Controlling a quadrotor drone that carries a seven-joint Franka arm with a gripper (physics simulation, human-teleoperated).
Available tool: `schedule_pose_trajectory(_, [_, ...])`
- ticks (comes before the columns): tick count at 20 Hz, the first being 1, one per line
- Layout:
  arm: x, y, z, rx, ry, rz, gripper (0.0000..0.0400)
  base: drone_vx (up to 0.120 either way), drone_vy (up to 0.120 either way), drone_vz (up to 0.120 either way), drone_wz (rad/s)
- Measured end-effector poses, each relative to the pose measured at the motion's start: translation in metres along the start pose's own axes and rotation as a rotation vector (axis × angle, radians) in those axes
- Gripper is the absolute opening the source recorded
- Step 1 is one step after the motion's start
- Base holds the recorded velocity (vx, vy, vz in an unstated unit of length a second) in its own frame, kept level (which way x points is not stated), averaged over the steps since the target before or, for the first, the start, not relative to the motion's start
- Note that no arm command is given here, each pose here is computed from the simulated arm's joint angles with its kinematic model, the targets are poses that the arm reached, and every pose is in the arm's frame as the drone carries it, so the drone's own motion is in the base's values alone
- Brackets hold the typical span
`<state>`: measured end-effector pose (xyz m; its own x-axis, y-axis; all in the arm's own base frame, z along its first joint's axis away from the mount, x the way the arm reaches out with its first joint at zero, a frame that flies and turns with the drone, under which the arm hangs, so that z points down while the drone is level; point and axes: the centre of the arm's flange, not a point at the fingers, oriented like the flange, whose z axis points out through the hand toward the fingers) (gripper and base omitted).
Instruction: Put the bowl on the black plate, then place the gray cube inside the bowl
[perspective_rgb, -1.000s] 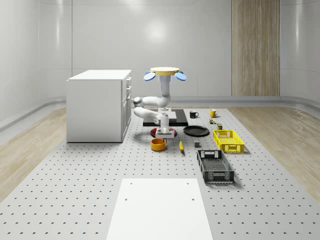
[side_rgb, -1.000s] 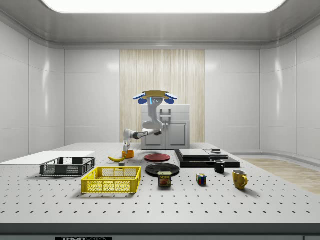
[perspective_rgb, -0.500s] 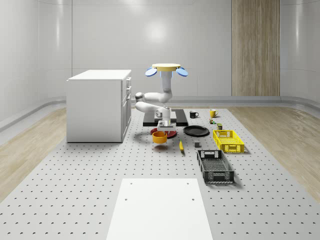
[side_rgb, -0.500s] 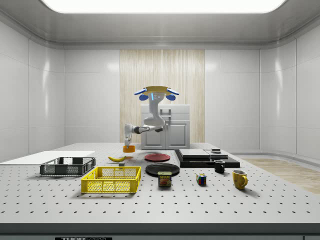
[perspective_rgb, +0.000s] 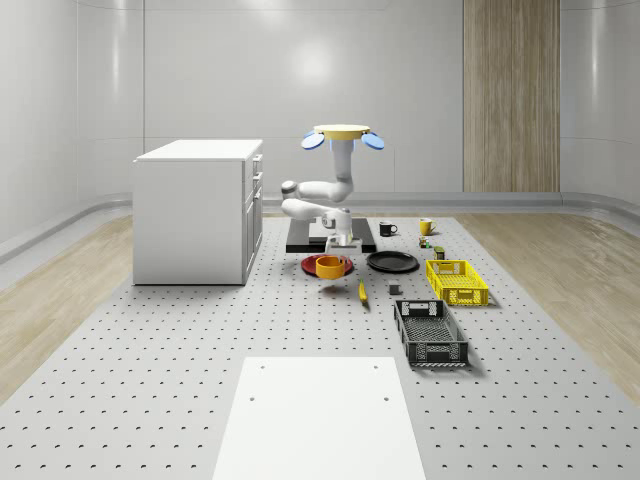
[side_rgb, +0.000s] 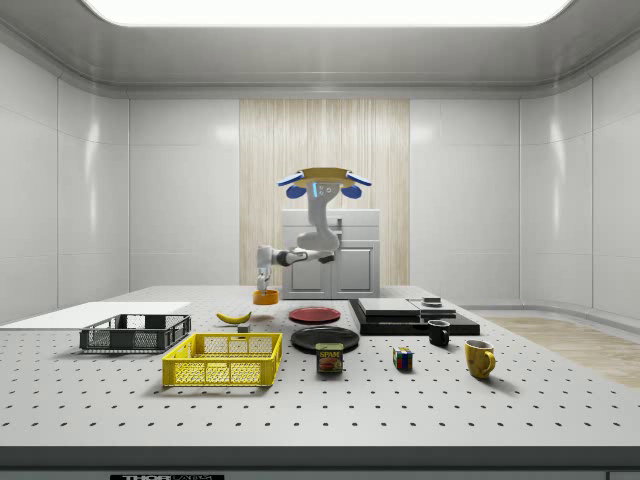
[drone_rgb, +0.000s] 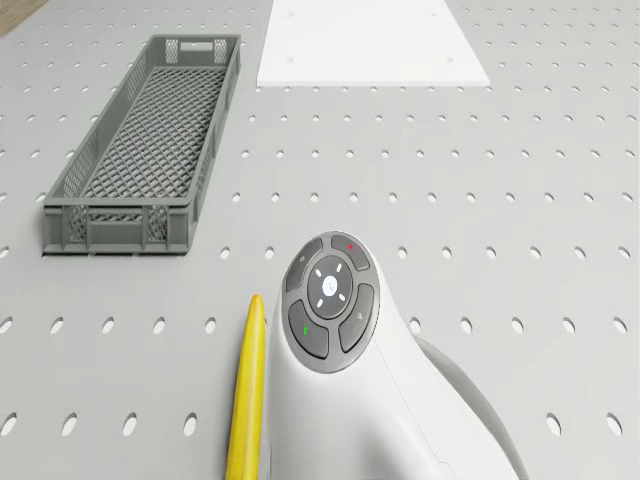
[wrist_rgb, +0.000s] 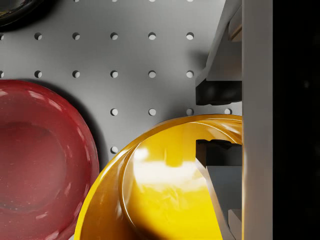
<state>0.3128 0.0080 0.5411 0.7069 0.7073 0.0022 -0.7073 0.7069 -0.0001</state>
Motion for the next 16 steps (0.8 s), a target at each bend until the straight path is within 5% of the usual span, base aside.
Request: schedule_pose_trajectory(16, [0.0000,0.0000,-0.0004,0.000,0.000,0.000,0.0100,-0.120,0.120,0.000,0.000])
